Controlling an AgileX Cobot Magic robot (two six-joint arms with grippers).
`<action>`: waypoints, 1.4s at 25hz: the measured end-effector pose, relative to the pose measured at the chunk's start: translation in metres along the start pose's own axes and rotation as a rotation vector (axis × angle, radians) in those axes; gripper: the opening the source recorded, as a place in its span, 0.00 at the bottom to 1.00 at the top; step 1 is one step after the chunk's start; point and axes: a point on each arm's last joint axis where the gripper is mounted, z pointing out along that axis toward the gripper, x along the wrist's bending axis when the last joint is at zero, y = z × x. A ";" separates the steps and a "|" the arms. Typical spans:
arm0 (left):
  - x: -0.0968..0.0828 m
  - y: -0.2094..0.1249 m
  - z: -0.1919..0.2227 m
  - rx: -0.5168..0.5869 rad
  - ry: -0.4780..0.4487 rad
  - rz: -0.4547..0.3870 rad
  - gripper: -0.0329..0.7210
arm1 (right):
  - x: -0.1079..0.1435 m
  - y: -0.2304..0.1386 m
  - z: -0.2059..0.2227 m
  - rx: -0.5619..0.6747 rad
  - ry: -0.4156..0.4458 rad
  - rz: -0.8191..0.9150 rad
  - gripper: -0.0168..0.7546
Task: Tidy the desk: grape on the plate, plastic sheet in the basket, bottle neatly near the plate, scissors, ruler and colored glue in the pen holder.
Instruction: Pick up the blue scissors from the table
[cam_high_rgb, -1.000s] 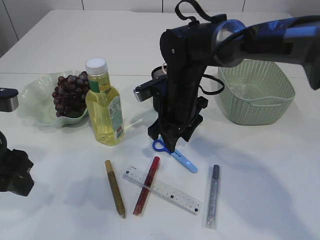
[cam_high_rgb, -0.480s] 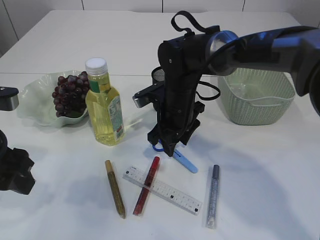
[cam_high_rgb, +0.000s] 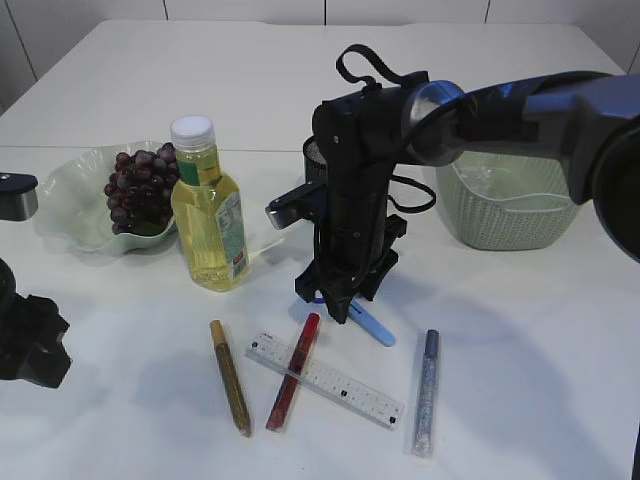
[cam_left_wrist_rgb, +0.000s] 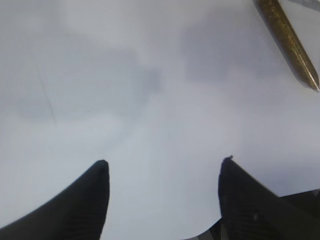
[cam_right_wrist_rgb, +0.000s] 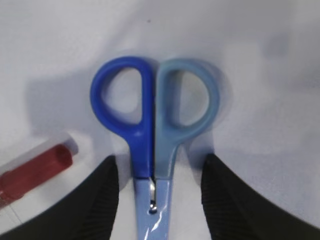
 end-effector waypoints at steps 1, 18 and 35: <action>0.000 0.000 0.000 0.000 0.000 0.000 0.70 | 0.000 0.000 0.000 0.000 0.000 0.000 0.58; 0.000 0.000 0.000 -0.003 0.001 0.001 0.70 | 0.001 0.000 0.000 0.007 0.007 0.002 0.27; 0.001 0.001 0.000 -0.006 0.013 0.012 0.70 | -0.050 -0.016 -0.057 -0.154 0.297 0.188 0.27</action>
